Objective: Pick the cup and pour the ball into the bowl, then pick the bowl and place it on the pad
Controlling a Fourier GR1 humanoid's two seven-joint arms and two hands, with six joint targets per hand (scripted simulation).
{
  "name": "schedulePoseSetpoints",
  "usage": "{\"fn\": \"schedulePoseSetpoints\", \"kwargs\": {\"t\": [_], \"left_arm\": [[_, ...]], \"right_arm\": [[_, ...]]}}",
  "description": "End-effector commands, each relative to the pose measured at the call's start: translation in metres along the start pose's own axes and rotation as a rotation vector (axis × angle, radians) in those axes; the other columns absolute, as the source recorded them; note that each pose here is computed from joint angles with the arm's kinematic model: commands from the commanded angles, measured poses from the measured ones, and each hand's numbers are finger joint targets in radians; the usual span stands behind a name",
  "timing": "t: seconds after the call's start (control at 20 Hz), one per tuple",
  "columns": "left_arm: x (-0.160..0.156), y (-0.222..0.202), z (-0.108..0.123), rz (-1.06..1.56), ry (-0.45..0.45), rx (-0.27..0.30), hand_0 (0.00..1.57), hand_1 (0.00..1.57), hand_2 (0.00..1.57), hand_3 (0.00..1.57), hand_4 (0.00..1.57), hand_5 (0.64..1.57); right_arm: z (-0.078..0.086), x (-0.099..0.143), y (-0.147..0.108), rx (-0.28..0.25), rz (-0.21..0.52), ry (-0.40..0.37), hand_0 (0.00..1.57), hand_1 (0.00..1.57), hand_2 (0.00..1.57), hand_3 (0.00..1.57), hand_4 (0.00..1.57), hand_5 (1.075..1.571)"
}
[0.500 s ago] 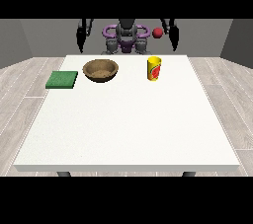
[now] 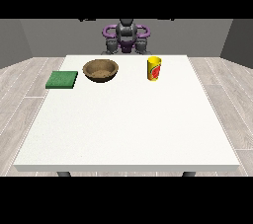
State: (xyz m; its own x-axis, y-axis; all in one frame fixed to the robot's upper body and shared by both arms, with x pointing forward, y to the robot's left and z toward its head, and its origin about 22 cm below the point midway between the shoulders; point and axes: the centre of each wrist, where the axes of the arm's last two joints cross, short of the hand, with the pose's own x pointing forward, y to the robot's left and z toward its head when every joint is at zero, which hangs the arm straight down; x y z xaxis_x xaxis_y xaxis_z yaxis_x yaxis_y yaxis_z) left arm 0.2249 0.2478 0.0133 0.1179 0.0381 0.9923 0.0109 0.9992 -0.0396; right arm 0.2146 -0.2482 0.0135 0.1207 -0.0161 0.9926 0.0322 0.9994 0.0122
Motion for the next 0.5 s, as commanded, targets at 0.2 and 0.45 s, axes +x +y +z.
{"fn": "schedulePoseSetpoints", "kwargs": {"t": [0.2, 0.45], "left_arm": [[0.017, -0.007, 0.04, 0.066, 0.026, 0.031, 0.0, 0.0, 0.0, 0.0, 0.0, 1.553], [0.04, -0.028, 0.038, 0.062, -0.149, -0.002, 0.0, 0.0, 0.0, 0.0, 0.0, 1.546]], "right_arm": [[0.052, 0.024, -0.008, 0.021, -0.11, 0.058, 0.0, 0.0, 0.0, 0.0, 0.52, 1.57], [0.049, 0.045, -0.007, 0.014, -0.106, -0.112, 0.0, 0.0, 0.0, 0.0, 0.48, 1.57]]}}
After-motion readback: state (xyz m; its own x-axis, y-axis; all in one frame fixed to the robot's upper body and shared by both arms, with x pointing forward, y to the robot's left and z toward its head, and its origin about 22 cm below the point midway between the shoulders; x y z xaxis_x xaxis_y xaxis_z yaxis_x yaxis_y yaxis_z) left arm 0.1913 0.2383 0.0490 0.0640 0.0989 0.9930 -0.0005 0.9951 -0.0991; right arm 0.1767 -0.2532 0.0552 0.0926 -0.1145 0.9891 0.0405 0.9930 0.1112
